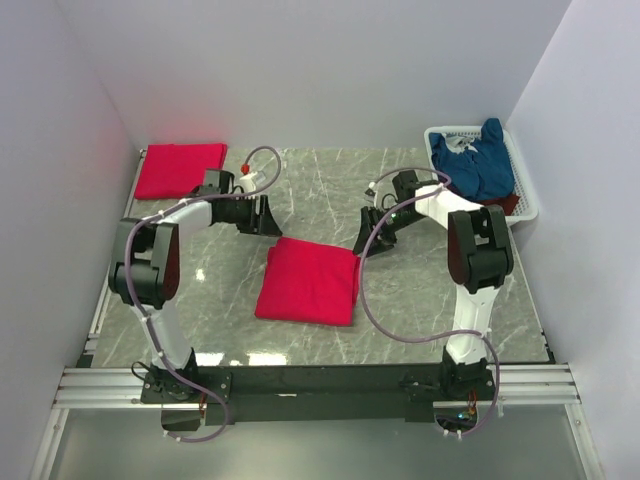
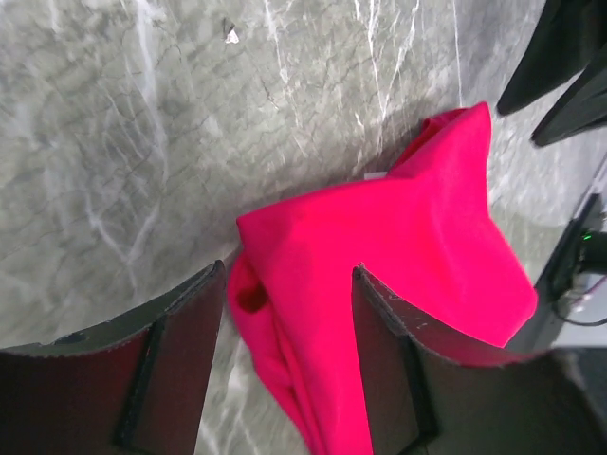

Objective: Fold and stack the t-shirts
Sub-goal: Fold the tshirt

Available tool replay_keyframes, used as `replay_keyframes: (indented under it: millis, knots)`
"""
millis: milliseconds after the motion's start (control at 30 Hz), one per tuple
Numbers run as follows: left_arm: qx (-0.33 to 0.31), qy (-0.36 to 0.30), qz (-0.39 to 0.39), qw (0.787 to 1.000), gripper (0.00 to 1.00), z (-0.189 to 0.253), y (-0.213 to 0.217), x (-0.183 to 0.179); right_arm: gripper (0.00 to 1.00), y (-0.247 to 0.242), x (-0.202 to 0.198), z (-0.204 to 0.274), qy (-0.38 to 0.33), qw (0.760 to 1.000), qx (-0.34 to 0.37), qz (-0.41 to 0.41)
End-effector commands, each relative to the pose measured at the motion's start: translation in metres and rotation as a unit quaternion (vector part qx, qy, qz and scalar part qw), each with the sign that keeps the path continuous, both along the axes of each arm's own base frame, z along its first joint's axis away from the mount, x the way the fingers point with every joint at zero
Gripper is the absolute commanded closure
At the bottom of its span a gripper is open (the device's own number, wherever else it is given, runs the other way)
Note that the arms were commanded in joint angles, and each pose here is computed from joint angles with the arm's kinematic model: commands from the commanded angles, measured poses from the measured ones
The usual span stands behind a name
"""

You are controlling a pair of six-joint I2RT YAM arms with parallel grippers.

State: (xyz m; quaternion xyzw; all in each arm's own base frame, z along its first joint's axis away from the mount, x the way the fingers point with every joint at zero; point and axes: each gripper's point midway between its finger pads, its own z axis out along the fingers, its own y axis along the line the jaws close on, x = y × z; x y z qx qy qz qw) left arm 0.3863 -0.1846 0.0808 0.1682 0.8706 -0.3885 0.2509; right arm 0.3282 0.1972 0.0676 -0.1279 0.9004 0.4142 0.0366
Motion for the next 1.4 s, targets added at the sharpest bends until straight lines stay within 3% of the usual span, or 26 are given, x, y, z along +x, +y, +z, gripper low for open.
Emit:
replay_keyframes:
  millis: [0, 300, 433, 533, 567, 600, 667, 700, 933, 1367]
  knots:
    - [-0.047, 0.026, 0.015, 0.998, 0.39, 0.004, -0.013, 0.007, 0.44, 0.007, 0.010, -0.003, -0.006, 1.000, 0.025, -0.005]
    - [-0.069, 0.078, 0.030, 0.994, 0.42, -0.026, -0.019, 0.003, 0.52, 0.016, 0.016, -0.011, 0.011, 0.999, 0.040, 0.001]
    - [-0.078, 0.082, 0.026, 0.993, 0.49, -0.025, -0.022, 0.002, 0.62, 0.018, 0.020, -0.011, 0.009, 0.999, 0.041, -0.001]
    - [-0.091, 0.084, 0.018, 0.992, 0.62, -0.020, -0.024, 0.000, 0.71, 0.018, 0.024, -0.006, -0.002, 0.999, 0.040, -0.003]
    - [-0.092, 0.083, 0.018, 0.992, 0.73, -0.017, -0.024, 0.000, 0.76, 0.017, 0.025, -0.003, -0.008, 0.999, 0.039, -0.004]
    - [-0.091, 0.085, 0.015, 0.992, 0.79, -0.016, -0.023, -0.002, 0.87, 0.017, 0.025, -0.002, -0.012, 0.999, 0.036, -0.005]
    - [-0.095, 0.072, 0.013, 0.993, 0.93, -0.006, -0.020, -0.004, 1.00, 0.016, 0.029, 0.006, -0.032, 0.999, 0.033, -0.007]
    - [-0.096, 0.067, 0.022, 0.993, 0.99, -0.003, -0.015, -0.003, 1.00, 0.014, 0.031, 0.007, -0.040, 0.999, 0.027, -0.009]
    - [-0.058, 0.026, 0.085, 0.994, 0.99, 0.004, 0.025, 0.008, 1.00, 0.002, 0.062, 0.024, -0.120, 0.992, -0.015, -0.047]
    - [-0.005, 0.028, 0.147, 0.989, 0.99, -0.039, 0.051, 0.039, 1.00, 0.006, 0.119, -0.003, -0.149, 0.985, -0.036, -0.077]
